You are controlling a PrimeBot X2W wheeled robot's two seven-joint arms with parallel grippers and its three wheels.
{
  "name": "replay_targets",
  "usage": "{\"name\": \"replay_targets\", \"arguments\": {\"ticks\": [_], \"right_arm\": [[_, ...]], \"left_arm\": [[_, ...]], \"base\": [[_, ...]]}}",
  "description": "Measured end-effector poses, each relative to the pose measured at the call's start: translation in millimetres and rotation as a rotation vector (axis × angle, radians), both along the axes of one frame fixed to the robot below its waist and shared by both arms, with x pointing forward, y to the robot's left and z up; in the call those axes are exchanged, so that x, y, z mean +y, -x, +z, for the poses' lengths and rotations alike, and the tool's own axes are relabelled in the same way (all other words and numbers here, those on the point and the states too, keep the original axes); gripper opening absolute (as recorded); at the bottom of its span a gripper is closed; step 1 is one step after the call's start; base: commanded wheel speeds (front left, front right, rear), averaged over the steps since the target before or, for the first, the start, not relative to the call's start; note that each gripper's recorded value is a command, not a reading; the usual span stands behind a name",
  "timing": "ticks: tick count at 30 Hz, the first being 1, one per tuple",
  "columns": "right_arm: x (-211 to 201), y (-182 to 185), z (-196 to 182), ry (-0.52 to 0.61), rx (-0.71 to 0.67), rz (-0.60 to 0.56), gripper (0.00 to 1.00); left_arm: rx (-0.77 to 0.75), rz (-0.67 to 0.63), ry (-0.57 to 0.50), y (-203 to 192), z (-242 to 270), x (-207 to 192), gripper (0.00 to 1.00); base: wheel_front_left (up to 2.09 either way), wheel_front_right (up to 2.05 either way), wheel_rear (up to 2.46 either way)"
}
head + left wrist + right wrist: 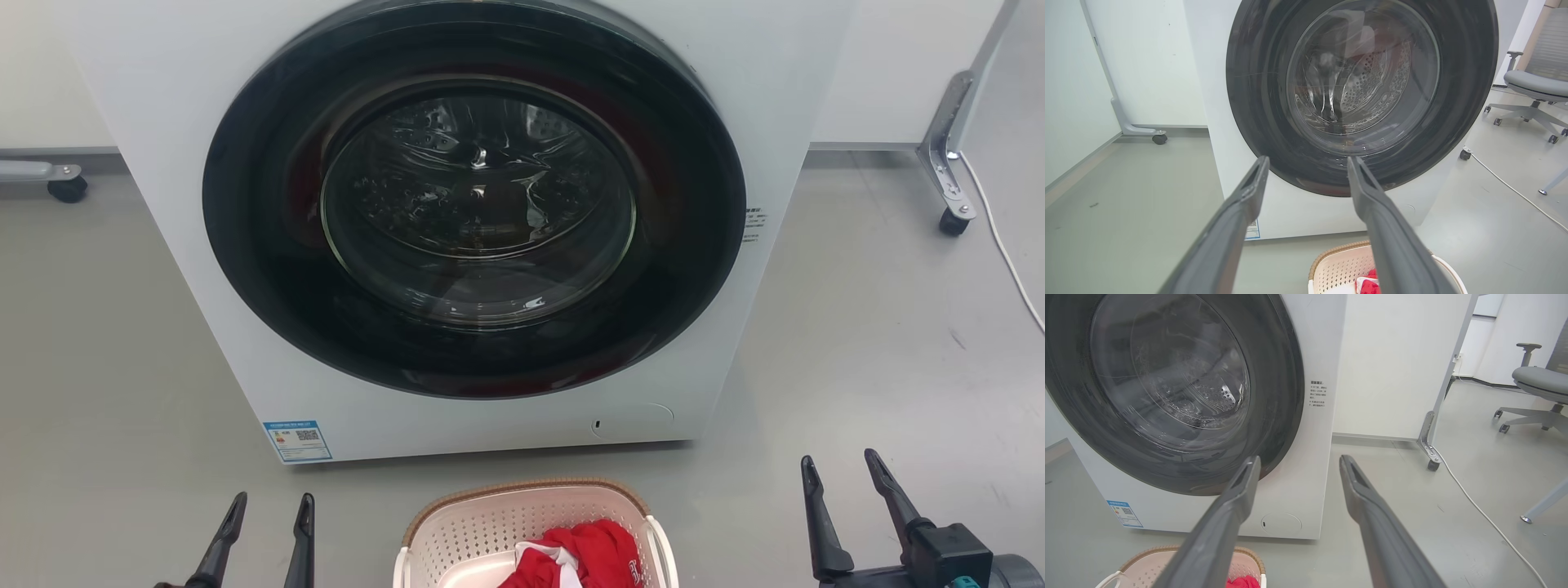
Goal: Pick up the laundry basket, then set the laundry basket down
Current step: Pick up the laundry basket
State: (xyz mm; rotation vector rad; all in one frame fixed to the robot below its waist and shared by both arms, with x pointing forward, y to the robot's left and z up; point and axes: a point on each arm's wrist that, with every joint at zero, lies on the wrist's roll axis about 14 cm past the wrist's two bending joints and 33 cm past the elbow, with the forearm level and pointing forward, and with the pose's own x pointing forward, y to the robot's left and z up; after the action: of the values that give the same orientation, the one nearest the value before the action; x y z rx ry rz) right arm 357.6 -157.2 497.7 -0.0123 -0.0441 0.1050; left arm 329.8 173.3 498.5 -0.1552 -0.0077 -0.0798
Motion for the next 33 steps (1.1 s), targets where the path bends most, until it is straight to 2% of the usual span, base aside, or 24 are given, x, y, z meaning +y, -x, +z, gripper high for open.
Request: {"name": "replay_targets", "arguments": {"ticks": [33], "right_arm": [[1.3,-3.1,-1.6,-0.011,0.015,-0.005,1.0]], "left_arm": [[0.047,0.018,-0.003,-6.4,-4.1,-2.6,1.0]], "base": [[0.0,0.0,0.0]]}}
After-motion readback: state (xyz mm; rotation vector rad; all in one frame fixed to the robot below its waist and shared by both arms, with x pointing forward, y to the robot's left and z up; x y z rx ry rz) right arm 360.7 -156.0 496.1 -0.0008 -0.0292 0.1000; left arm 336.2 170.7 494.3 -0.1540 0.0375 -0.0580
